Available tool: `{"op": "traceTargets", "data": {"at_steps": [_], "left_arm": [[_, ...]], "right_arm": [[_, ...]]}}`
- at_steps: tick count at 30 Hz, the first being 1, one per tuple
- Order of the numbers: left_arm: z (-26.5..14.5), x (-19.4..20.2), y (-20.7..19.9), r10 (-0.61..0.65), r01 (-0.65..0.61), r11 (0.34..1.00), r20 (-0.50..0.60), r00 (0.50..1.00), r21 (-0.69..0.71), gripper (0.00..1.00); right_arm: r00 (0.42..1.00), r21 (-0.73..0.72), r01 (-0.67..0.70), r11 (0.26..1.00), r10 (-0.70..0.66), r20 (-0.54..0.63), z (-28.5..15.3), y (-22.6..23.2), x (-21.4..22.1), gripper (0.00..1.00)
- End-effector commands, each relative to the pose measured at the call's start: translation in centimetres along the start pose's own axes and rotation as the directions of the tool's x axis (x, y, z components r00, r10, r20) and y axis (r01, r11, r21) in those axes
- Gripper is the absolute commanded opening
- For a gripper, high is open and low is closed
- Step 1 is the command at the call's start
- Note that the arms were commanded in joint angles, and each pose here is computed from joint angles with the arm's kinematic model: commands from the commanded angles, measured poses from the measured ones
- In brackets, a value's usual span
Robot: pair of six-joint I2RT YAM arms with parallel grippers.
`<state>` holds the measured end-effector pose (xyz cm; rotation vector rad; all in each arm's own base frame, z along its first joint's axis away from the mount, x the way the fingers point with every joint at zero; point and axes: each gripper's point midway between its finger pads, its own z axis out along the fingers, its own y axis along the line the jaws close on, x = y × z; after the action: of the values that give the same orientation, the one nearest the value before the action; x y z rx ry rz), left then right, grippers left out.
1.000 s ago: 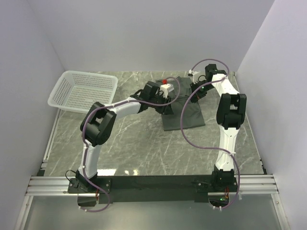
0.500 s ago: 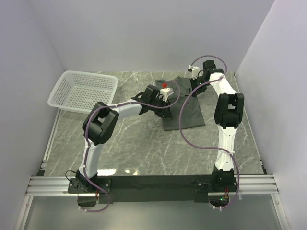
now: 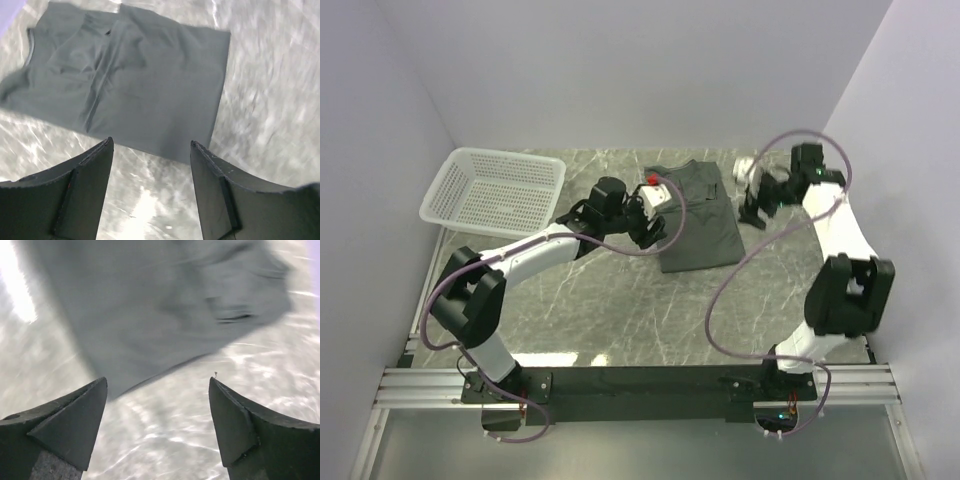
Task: Fold and stack the t-shirts
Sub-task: Fold the tshirt
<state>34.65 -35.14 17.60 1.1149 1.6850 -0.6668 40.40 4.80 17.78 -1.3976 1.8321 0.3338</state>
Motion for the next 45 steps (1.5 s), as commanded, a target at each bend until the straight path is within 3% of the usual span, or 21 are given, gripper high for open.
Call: {"op": "traceTargets", "data": {"at_steps": [1, 4, 7, 22, 27, 30, 32, 33, 38, 45], "left_arm": [[1.2, 3.2, -2.1, 0.239, -0.226, 0.965, -0.088, 0.967, 0.133, 0.67], [2.3, 5.1, -4.2, 0.343, -0.318, 0.924, -0.093, 0.935, 0.212, 0.67], [3.8, 6.6, -5.5, 0.374, -0.332, 0.907, -0.131, 0.918, 0.261, 0.65], [8.1, 11.7, -4.5, 0.379, -0.314, 0.920, -0.327, 0.866, 0.234, 0.58], [8.0, 13.2, -3.5, 0.355, -0.303, 0.934, -0.401, 0.845, 0.189, 0.46], [7.8, 13.7, -3.8, 0.341, -0.284, 0.939, -0.413, 0.844, 0.196, 0.28], [7.7, 13.5, -4.1, 0.331, -0.269, 0.942, -0.408, 0.851, 0.201, 0.04], [7.6, 13.6, -4.5, 0.327, -0.260, 0.942, -0.402, 0.855, 0.213, 0.01], [6.6, 11.9, -5.9, 0.298, -0.218, 0.943, -0.350, 0.888, 0.252, 0.01], [6.1, 11.8, -7.8, 0.253, -0.151, 0.940, -0.324, 0.912, 0.307, 0.01]], "right_arm": [[0.951, -0.209, 0.306, 0.929, -0.309, 0.017, 1.4, 7.3, 4.5, 0.89], [0.940, -0.242, 0.333, 0.911, -0.340, 0.015, 1.7, 8.0, 5.6, 0.86], [0.947, -0.255, 0.319, 0.913, -0.319, 0.044, 1.4, 8.2, 5.9, 0.84], [0.959, -0.285, 0.282, 0.916, -0.277, 0.057, 1.5, 8.8, 7.6, 0.80], [0.956, -0.297, 0.292, 0.909, -0.285, 0.068, 1.7, 9.1, 7.8, 0.80], [0.951, -0.318, 0.308, 0.897, -0.300, 0.075, 1.6, 9.6, 7.9, 0.80], [0.939, -0.341, 0.343, 0.875, -0.331, 0.093, 1.6, 10.1, 8.0, 0.80], [0.929, -0.355, 0.370, 0.859, -0.355, 0.109, 1.5, 10.4, 8.1, 0.80], [0.910, -0.395, 0.410, 0.822, -0.401, 0.110, 2.1, 11.7, 8.8, 0.80], [0.898, -0.371, 0.413, 0.831, -0.440, 0.014, 4.3, 11.7, 10.2, 0.79]]}}
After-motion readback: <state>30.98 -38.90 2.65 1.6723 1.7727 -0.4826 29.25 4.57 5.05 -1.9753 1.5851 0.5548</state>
